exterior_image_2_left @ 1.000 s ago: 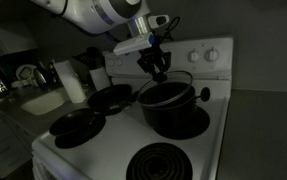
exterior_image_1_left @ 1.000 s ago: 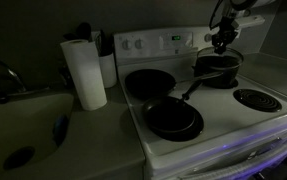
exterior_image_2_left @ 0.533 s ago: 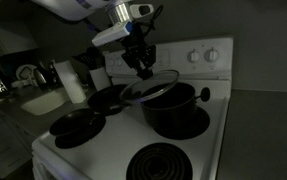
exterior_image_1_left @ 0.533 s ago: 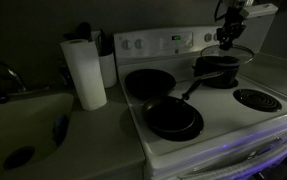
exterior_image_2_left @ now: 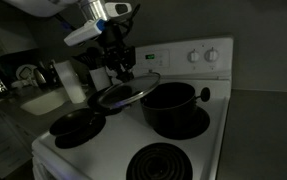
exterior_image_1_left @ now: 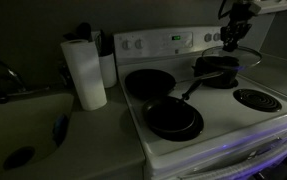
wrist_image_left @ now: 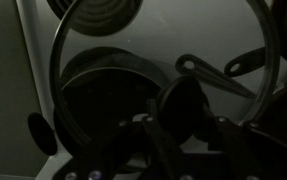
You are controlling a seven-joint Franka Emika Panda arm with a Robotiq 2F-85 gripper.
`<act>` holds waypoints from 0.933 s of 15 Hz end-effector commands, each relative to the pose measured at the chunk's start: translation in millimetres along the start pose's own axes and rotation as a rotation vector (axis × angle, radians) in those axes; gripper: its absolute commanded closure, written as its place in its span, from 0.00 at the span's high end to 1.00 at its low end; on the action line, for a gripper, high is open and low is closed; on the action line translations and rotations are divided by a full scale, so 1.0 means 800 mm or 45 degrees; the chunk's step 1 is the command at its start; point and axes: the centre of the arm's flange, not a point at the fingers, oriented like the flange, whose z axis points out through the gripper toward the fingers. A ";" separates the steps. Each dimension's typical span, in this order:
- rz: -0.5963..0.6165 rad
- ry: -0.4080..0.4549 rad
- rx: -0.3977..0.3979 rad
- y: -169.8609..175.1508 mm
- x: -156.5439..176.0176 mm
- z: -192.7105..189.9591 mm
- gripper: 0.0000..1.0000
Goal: Pick up the lid from the black pot and put it on the stove.
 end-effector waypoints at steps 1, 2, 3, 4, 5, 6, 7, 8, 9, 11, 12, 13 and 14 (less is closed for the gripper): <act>-0.033 0.000 0.061 -0.025 -0.052 -0.013 0.14; -0.032 -0.012 0.081 -0.035 -0.064 -0.012 0.14; -0.033 -0.027 0.101 -0.042 -0.075 -0.010 0.14; -0.025 -0.039 0.118 -0.050 -0.089 -0.010 0.14; -0.021 -0.043 0.135 -0.058 -0.103 -0.009 0.14; -0.019 -0.044 0.151 -0.062 -0.116 -0.006 0.14; -0.016 -0.045 0.150 -0.061 -0.122 -0.003 0.14; -0.008 -0.048 0.155 -0.062 -0.131 0.001 0.14; 0.001 -0.045 0.151 -0.059 -0.139 0.008 0.14; 0.022 -0.032 0.136 -0.054 -0.151 0.028 0.14; 0.034 -0.034 0.155 -0.053 -0.156 0.040 0.14; 0.044 -0.038 0.164 -0.052 -0.161 0.049 0.14; 0.056 -0.040 0.174 -0.052 -0.165 0.061 0.14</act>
